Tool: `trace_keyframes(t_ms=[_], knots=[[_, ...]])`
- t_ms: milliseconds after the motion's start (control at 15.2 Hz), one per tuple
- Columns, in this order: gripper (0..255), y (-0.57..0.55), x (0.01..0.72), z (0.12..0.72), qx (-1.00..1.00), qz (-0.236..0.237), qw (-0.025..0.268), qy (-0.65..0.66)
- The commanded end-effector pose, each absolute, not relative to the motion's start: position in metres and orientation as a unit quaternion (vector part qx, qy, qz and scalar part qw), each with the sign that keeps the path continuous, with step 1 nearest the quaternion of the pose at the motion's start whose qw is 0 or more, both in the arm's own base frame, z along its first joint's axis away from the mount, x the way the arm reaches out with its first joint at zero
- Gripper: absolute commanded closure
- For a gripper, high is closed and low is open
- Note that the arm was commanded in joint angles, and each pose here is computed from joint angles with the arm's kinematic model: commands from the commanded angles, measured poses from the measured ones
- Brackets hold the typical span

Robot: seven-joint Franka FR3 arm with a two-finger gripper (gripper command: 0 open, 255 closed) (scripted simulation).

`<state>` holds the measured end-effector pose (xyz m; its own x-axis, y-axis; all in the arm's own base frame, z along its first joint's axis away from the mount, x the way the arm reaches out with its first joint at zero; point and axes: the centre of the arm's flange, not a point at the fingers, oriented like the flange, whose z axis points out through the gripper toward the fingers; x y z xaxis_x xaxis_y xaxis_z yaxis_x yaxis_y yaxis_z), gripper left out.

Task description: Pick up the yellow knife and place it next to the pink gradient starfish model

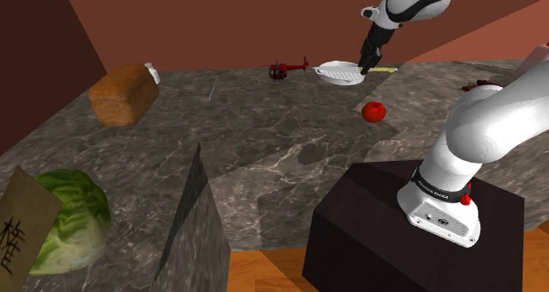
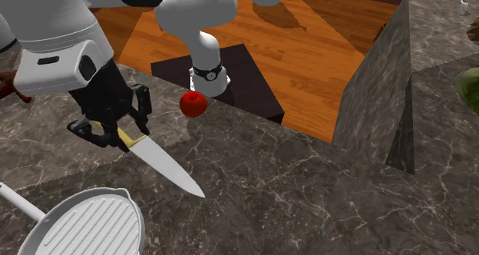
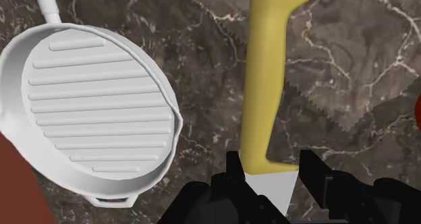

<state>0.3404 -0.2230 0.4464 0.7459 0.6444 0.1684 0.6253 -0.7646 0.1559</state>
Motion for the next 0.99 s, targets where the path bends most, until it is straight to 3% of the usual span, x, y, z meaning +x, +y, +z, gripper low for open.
trace_keyframes(t_ms=[0, 462, 528, 924], knots=[[255, -0.23, 0.329, 0.451, 0.933, 0.106, 0.045, 0.34], [255, -0.263, 0.273, 0.451, 0.933, 0.107, 0.045, 0.339], [0, -0.263, 0.273, 0.451, 0.933, 0.107, 0.045, 0.339], [0, -0.225, 0.271, 0.382, 0.94, 0.106, 0.04, 0.322]])
